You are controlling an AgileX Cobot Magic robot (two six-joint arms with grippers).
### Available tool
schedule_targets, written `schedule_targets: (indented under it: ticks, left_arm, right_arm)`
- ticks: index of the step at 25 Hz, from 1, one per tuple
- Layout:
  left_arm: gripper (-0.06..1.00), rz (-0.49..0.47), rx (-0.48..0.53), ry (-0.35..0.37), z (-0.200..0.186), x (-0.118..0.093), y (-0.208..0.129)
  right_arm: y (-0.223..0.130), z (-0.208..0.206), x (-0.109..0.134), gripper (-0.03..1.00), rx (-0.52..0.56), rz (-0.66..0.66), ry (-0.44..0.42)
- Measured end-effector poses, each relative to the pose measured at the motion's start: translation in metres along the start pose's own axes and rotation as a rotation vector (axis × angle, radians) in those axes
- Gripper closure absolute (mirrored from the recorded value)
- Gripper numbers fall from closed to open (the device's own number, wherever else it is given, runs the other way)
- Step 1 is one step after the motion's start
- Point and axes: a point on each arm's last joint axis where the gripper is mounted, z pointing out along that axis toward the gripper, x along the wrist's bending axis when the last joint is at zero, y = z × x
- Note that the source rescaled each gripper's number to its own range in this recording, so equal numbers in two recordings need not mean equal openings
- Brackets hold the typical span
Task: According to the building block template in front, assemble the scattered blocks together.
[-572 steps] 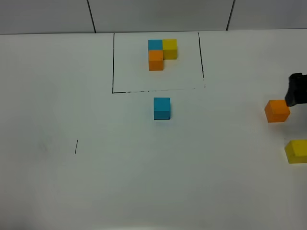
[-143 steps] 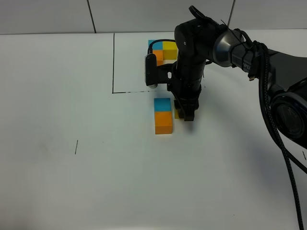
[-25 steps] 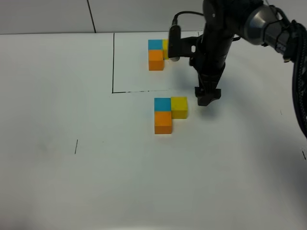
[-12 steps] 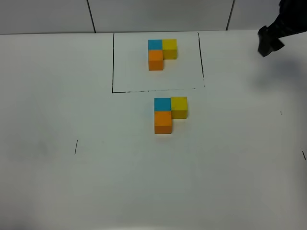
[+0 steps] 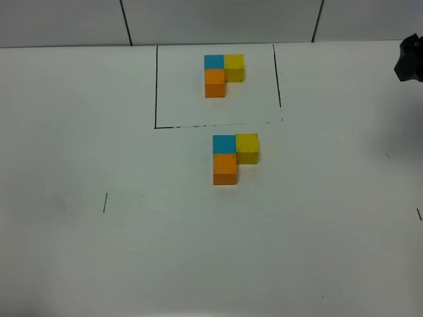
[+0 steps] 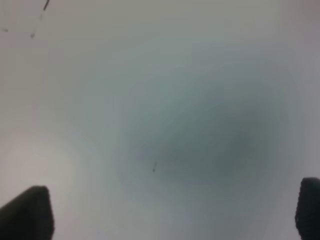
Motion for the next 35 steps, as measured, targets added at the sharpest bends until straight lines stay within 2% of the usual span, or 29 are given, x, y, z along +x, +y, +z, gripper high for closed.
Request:
schedule_targets:
  ticks: [7, 11, 18, 22, 28, 35]
  left_arm:
    - [0.48, 0.0, 0.0, 0.0, 0.0, 0.0, 0.0]
    - [0.48, 0.0, 0.0, 0.0, 0.0, 0.0, 0.0]
    - [0.48, -0.002, 0.0, 0.0, 0.0, 0.0, 0.0]
    - [0.48, -0.003, 0.0, 0.0, 0.0, 0.0, 0.0]
    - [0.48, -0.003, 0.0, 0.0, 0.0, 0.0, 0.0]
    - [0.48, -0.003, 0.0, 0.0, 0.0, 0.0, 0.0]
  right_arm:
    - [-0.095, -0.065, 0.037, -0.01, -0.096, 0.122, -0.054]
    - [-0.156, -0.085, 0.061, -0.01, -0.158, 0.16, -0.068]
    - [-0.244, -0.101, 0.101, -0.01, -0.255, 0.182, -0.037]
    - [-0.27, -0.111, 0.113, -0.01, -0.372, 0.177, -0.046]
    - [-0.291, -0.123, 0.123, -0.01, -0.527, 0.167, -0.066]
    - [-0.292, -0.124, 0.124, 0.01, -0.538, 0.176, -0.066]
